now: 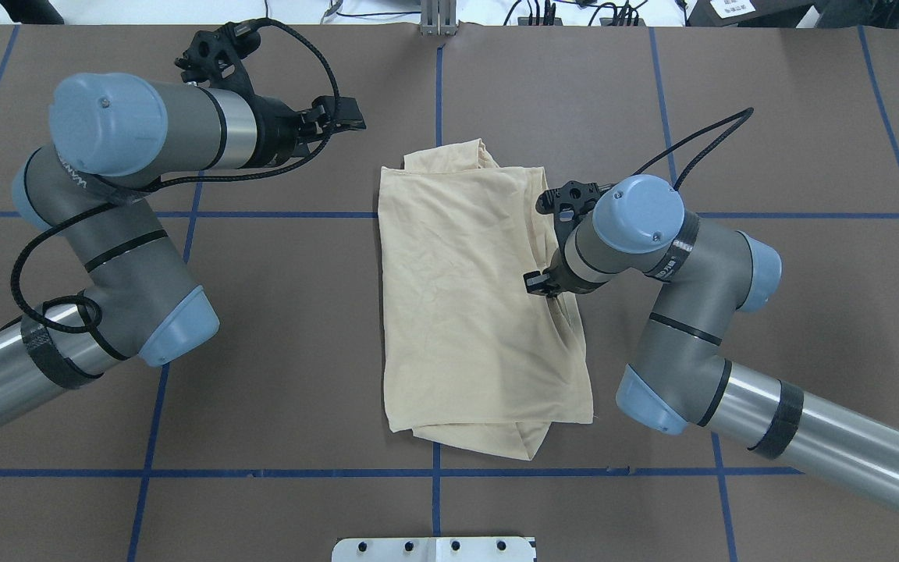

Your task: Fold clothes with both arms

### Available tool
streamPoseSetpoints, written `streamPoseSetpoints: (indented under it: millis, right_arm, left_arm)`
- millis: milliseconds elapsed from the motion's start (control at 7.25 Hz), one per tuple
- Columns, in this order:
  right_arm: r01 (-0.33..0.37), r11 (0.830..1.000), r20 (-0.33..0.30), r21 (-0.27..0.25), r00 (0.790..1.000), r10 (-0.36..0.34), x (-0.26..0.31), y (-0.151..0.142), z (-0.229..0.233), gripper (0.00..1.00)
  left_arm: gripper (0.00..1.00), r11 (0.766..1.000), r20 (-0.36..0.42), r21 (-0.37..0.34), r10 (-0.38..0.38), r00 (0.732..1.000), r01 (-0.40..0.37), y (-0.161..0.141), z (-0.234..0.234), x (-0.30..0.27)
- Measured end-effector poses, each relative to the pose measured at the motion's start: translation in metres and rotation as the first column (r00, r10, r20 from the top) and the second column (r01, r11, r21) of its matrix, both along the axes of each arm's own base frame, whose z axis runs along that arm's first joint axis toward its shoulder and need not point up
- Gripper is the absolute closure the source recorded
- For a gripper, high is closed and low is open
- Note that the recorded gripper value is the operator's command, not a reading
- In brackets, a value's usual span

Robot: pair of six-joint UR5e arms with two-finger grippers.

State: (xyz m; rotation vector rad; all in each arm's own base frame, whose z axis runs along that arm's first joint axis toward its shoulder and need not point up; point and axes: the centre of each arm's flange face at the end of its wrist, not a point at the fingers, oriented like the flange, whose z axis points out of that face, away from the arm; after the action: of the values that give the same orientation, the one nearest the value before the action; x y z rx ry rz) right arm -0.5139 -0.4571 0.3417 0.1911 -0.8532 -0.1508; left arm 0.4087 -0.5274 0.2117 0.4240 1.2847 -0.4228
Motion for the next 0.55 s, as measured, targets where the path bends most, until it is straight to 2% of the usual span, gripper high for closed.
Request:
streamPoseSetpoints:
  millis: [552]
  right_arm:
    - [-0.010,1.000,0.017,0.005,1.000,0.010,0.0082,-0.0012,-0.0095,1.00]
  left_arm:
    - [0.00,1.000,-0.003,0.002,0.001,1.000,-0.001,0.0008,-0.0015,-0.0007]
